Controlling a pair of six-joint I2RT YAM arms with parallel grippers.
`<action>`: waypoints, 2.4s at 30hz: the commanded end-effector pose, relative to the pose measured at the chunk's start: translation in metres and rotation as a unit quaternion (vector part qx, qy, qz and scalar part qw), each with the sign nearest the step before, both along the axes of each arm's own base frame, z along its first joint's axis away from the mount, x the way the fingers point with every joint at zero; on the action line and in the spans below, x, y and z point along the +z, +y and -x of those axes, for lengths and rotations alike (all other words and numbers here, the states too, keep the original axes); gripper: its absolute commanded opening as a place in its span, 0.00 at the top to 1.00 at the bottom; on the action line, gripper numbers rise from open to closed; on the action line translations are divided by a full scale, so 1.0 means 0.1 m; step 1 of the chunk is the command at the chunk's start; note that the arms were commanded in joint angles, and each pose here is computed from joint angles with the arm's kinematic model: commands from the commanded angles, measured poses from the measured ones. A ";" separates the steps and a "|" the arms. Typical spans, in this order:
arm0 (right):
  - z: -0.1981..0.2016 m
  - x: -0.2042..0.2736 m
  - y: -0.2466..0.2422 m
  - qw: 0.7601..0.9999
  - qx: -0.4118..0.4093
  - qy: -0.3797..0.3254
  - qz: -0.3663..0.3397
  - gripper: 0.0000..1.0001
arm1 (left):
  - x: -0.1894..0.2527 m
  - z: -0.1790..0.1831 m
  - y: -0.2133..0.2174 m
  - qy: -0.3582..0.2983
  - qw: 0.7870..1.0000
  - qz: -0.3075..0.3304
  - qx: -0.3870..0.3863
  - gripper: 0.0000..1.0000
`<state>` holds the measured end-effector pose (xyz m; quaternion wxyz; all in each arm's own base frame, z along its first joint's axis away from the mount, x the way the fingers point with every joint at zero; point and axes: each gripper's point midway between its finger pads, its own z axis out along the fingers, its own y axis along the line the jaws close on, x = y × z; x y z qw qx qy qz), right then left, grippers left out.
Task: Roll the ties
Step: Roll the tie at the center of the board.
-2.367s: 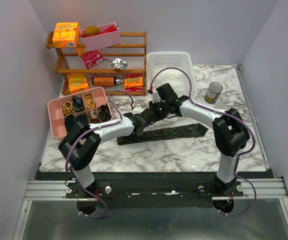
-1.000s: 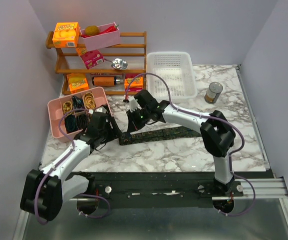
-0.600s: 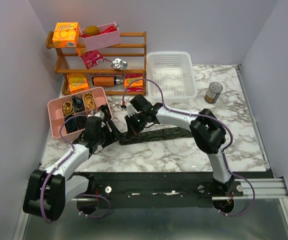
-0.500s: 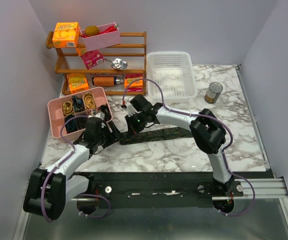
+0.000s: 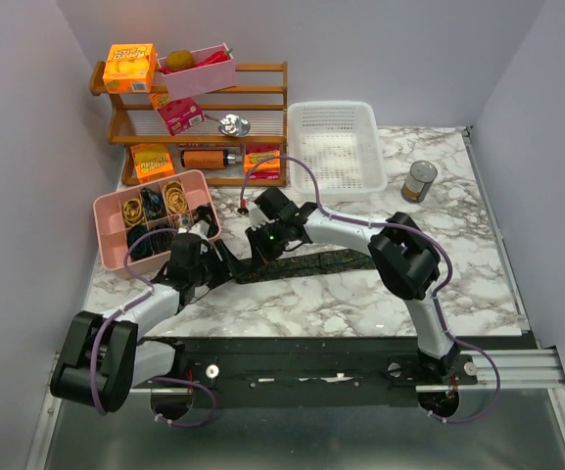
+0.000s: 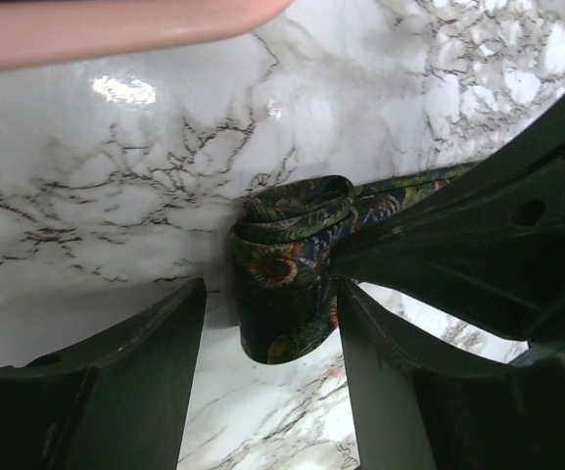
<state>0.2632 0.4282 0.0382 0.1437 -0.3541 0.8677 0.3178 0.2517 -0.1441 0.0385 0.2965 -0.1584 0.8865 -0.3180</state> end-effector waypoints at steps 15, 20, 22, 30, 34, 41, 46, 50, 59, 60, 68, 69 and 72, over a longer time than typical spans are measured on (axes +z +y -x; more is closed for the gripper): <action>0.01 -0.09 -0.06 0.999 0.009 0.032 0.001 1.00 | 0.02 -0.10 -0.12 -0.051 0.998 0.032 -0.025 0.61; -0.02 0.02 -0.07 1.000 0.004 0.019 -0.005 0.99 | 0.05 -0.11 -0.08 -0.048 0.998 0.015 -0.026 0.68; -0.06 0.05 -0.09 1.000 -0.003 0.009 -0.003 0.99 | 0.06 -0.09 -0.07 -0.040 0.999 0.008 -0.027 0.68; -0.14 0.08 -0.11 1.000 -0.016 -0.009 0.006 0.99 | 0.09 -0.09 0.02 -0.020 0.999 -0.031 -0.030 0.70; -0.17 0.05 -0.13 0.999 -0.025 -0.014 0.015 1.00 | 0.11 -0.09 0.05 -0.013 0.998 -0.048 -0.031 0.71; -0.18 0.03 -0.07 1.000 -0.024 -0.011 0.013 0.99 | 0.11 -0.06 0.13 0.006 0.995 -0.096 -0.027 0.71; -0.14 0.02 -0.01 1.000 -0.018 -0.007 0.010 0.99 | 0.11 -0.06 0.15 0.013 0.993 -0.112 -0.025 0.72; -0.09 0.03 0.06 1.000 -0.010 -0.005 0.006 0.99 | 0.10 -0.06 0.15 0.015 0.993 -0.118 -0.023 0.71; 0.01 -0.20 0.12 0.999 -0.001 0.017 0.034 0.99 | 0.14 -0.07 0.14 0.018 0.991 -0.129 -0.023 0.71; 0.01 -0.22 0.12 0.999 -0.002 0.018 0.037 0.99 | 0.18 -0.08 0.13 0.015 0.991 -0.129 -0.022 0.72; 0.02 -0.21 0.16 0.999 0.000 0.017 0.037 0.99 | 0.27 -0.12 0.06 0.012 0.985 -0.170 -0.027 0.71; 0.01 -0.21 0.15 0.999 -0.001 0.017 0.037 0.99 | 0.22 -0.10 0.02 0.018 0.982 -0.186 -0.034 0.71; 0.01 -0.21 0.15 0.999 -0.001 0.016 0.037 0.99 | 0.17 -0.09 0.01 0.034 0.973 -0.227 -0.036 0.71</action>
